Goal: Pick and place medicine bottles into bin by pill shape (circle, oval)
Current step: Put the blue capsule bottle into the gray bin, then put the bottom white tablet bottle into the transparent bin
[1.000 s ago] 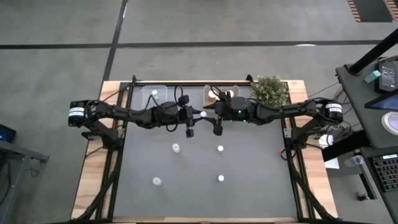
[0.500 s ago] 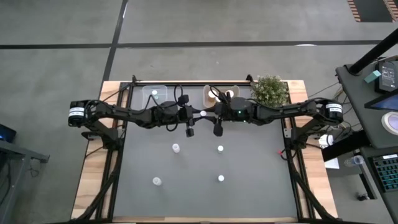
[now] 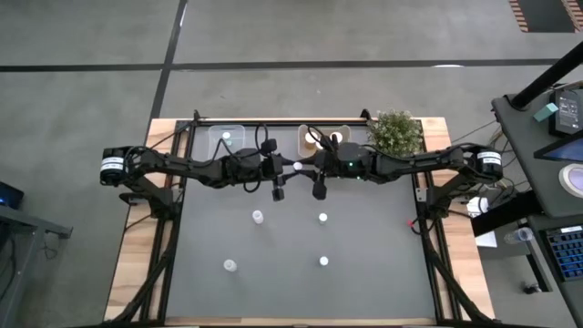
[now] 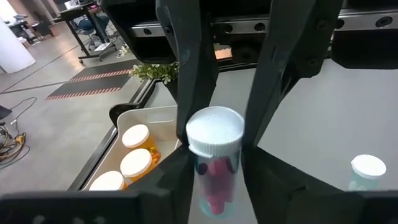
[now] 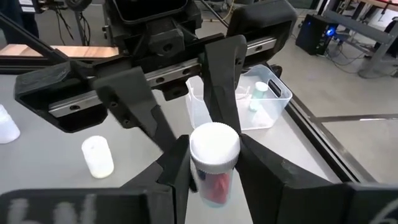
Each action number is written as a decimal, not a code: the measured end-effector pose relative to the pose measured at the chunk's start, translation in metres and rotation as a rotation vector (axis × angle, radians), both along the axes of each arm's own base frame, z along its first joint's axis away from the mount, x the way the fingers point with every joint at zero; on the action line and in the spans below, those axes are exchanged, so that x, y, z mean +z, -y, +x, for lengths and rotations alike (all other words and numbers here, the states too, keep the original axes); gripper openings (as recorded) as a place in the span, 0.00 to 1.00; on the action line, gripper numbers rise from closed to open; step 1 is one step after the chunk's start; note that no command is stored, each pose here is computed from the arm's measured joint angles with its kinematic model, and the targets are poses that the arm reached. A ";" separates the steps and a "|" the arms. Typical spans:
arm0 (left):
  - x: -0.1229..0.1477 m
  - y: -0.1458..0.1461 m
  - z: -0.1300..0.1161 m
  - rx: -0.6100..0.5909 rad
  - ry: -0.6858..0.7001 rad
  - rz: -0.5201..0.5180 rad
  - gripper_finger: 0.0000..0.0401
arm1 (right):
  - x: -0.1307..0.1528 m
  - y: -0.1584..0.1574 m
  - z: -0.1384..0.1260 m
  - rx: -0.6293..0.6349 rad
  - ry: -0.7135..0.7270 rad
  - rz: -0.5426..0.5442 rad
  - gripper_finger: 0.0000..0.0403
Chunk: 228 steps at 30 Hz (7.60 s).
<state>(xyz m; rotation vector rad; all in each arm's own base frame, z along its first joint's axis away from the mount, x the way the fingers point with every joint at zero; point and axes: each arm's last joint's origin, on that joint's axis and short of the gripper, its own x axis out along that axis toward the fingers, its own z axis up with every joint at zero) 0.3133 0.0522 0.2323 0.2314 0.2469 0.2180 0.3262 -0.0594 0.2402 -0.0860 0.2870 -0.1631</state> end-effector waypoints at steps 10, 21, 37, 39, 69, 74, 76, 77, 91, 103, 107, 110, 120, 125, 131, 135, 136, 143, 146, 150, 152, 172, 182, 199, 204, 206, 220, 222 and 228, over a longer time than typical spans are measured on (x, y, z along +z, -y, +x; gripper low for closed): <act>-0.002 0.000 0.000 -0.004 -0.018 -0.002 0.43 | -0.002 0.001 -0.001 -0.015 -0.016 0.013 0.27; -0.002 -0.004 -0.005 0.007 -0.062 -0.001 0.43 | -0.012 0.041 -0.015 -0.192 -0.114 0.077 0.27; 0.013 -0.010 -0.013 0.027 -0.021 0.053 0.43 | -0.052 0.089 -0.011 -0.429 -0.064 0.266 0.27; 0.013 -0.011 -0.013 0.029 -0.023 0.053 0.43 | -0.059 0.091 -0.010 -0.464 -0.083 0.261 0.27; 0.013 -0.016 -0.014 0.044 -0.024 0.075 0.43 | -0.088 0.095 -0.005 -0.508 -0.163 0.250 0.36; 0.013 -0.016 -0.014 0.044 -0.023 0.076 0.43 | -0.087 0.095 -0.005 -0.508 -0.163 0.250 0.41; 0.013 -0.016 -0.014 0.044 -0.023 0.076 0.43 | -0.085 0.094 -0.006 -0.508 -0.157 0.252 0.43; 0.013 -0.016 -0.014 0.044 -0.023 0.076 0.43 | -0.082 0.094 -0.006 -0.507 -0.148 0.251 0.43; 0.013 -0.014 -0.014 0.036 -0.037 0.071 0.43 | 0.003 0.052 -0.034 -0.367 -0.096 0.114 0.41; 0.016 0.025 -0.029 -0.089 -0.455 -0.069 0.43 | 0.022 0.011 -0.057 -0.211 -0.004 -0.024 0.41; 0.023 0.042 -0.039 -0.109 -0.648 -0.148 0.43 | 0.023 0.009 -0.059 -0.198 0.008 -0.032 0.41; 0.026 0.052 -0.044 -0.102 -0.733 -0.197 0.43 | 0.023 0.007 -0.059 -0.169 0.013 -0.025 0.41; 0.039 0.087 -0.060 -0.126 -0.891 -0.424 0.43 | 0.021 0.000 -0.058 -0.118 0.002 -0.030 0.41; 0.045 0.112 -0.070 -0.055 -0.980 -0.680 0.43 | 0.022 0.001 -0.058 -0.115 0.000 -0.057 0.41; 0.049 0.142 -0.074 -0.038 -0.973 -0.786 0.43 | 0.022 0.000 -0.057 -0.107 0.002 -0.070 0.41; 0.046 0.162 -0.080 -0.055 -0.982 -0.728 0.43 | 0.022 -0.003 -0.057 -0.096 -0.001 -0.069 0.41; 0.045 0.166 -0.081 -0.058 -0.991 -0.709 0.43 | 0.021 -0.004 -0.057 -0.095 -0.003 -0.065 0.41; 0.035 0.188 -0.088 -0.061 -1.038 -0.666 0.48 | 0.021 -0.008 -0.056 -0.081 0.000 -0.055 0.41; 0.029 0.195 -0.091 -0.063 -1.058 -0.636 0.53 | 0.021 -0.008 -0.056 -0.082 0.000 -0.054 0.41; 0.014 0.208 -0.093 -0.071 -1.069 -0.607 0.59 | 0.021 -0.008 -0.056 -0.087 0.003 -0.037 0.41; 0.010 0.212 -0.093 -0.071 -1.070 -0.587 0.60 | 0.021 -0.009 -0.056 -0.087 0.003 -0.031 0.41; -0.027 0.228 -0.092 0.025 -1.124 -0.460 0.61 | 0.021 -0.009 -0.056 -0.091 0.002 -0.012 0.41; -0.032 0.229 -0.091 0.033 -1.128 -0.451 0.47 | 0.016 -0.009 -0.058 -0.094 -0.011 -0.004 0.41; 0.003 0.208 -0.100 -0.040 -0.927 -0.300 0.30 | 0.015 -0.009 -0.058 -0.090 -0.013 -0.015 0.41; 0.042 0.182 -0.107 -0.025 -0.683 -0.240 0.32 | 0.019 -0.009 -0.057 -0.076 0.018 -0.074 0.41; 0.058 0.172 -0.108 -0.035 -0.577 -0.241 0.32 | 0.021 -0.009 -0.056 -0.068 0.039 -0.099 0.41; 0.133 0.150 -0.094 -0.387 0.097 -0.036 0.33 | 0.029 -0.017 -0.054 0.235 0.131 -0.187 0.41; 0.138 0.150 -0.091 -0.464 0.157 0.009 0.33 | 0.027 -0.017 -0.054 0.238 0.122 -0.191 0.41; 0.142 0.154 -0.080 -0.577 0.253 0.115 0.33 | 0.023 -0.017 -0.055 0.238 0.109 -0.196 0.41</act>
